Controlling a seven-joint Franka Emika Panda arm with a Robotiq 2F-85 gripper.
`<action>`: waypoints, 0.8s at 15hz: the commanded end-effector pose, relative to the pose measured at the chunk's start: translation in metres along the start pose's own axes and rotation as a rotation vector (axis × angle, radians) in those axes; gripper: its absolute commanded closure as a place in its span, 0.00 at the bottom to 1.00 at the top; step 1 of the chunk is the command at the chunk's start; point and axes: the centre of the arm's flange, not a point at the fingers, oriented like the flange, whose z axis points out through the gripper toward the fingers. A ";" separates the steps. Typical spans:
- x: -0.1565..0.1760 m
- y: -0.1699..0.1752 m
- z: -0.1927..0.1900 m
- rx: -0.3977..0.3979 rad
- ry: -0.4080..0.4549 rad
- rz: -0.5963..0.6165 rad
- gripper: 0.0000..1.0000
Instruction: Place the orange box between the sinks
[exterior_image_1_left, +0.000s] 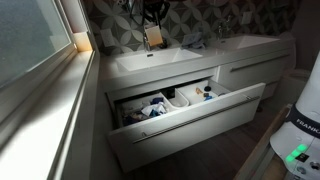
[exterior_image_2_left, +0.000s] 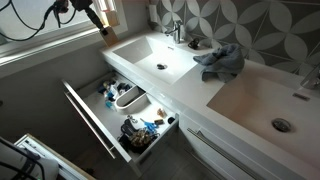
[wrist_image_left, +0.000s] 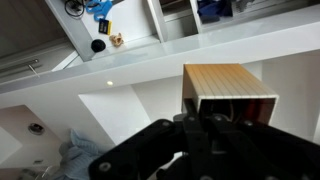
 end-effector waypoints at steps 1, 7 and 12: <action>0.001 -0.001 0.003 -0.002 -0.002 0.001 0.94; 0.011 0.003 0.010 -0.010 -0.013 0.035 0.99; 0.086 0.087 0.036 -0.032 -0.047 0.307 0.99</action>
